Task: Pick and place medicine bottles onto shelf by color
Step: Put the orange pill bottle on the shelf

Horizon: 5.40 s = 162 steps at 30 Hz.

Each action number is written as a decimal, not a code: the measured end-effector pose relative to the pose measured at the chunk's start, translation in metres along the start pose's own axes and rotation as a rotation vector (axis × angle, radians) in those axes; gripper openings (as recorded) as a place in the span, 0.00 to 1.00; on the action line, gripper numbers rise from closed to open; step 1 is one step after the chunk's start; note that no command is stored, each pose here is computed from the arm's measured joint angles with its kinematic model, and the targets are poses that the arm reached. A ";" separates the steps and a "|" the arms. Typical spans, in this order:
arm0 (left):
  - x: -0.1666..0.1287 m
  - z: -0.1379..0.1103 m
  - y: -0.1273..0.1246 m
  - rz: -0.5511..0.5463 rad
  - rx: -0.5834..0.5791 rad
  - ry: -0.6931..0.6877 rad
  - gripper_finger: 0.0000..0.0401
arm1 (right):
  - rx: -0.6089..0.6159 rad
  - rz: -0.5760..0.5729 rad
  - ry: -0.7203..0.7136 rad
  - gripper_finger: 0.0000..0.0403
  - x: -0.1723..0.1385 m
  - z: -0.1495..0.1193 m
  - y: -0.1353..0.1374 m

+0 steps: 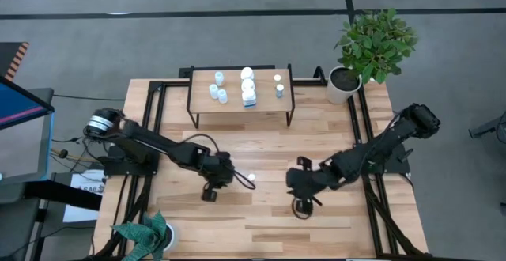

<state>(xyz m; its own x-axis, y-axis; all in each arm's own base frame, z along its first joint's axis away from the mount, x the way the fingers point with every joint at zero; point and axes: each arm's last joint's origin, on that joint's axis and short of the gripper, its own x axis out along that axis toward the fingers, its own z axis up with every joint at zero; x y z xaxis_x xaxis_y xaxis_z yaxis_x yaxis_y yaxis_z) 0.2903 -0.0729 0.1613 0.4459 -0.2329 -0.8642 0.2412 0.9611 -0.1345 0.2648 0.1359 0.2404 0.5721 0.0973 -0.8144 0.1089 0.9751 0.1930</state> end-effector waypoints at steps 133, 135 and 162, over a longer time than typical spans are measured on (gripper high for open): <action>-0.123 -0.077 -0.027 0.186 0.045 -0.126 0.08 | 0.141 -0.563 -0.132 0.28 -0.051 0.122 -0.209; -0.123 -0.076 -0.027 0.185 0.048 -0.130 0.08 | 0.137 -0.567 -0.123 0.28 -0.045 0.123 -0.212; -0.123 -0.076 -0.027 0.184 0.044 -0.134 0.08 | 0.151 -0.581 -0.127 0.46 -0.042 0.124 -0.222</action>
<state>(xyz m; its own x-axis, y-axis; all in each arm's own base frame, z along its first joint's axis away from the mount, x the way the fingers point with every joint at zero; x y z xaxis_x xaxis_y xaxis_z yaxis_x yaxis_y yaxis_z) 0.1634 -0.0589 0.2341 0.5955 -0.0746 -0.7999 0.1815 0.9824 0.0435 0.3171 -0.1091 0.2998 0.4765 -0.4752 -0.7396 0.5406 0.8218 -0.1798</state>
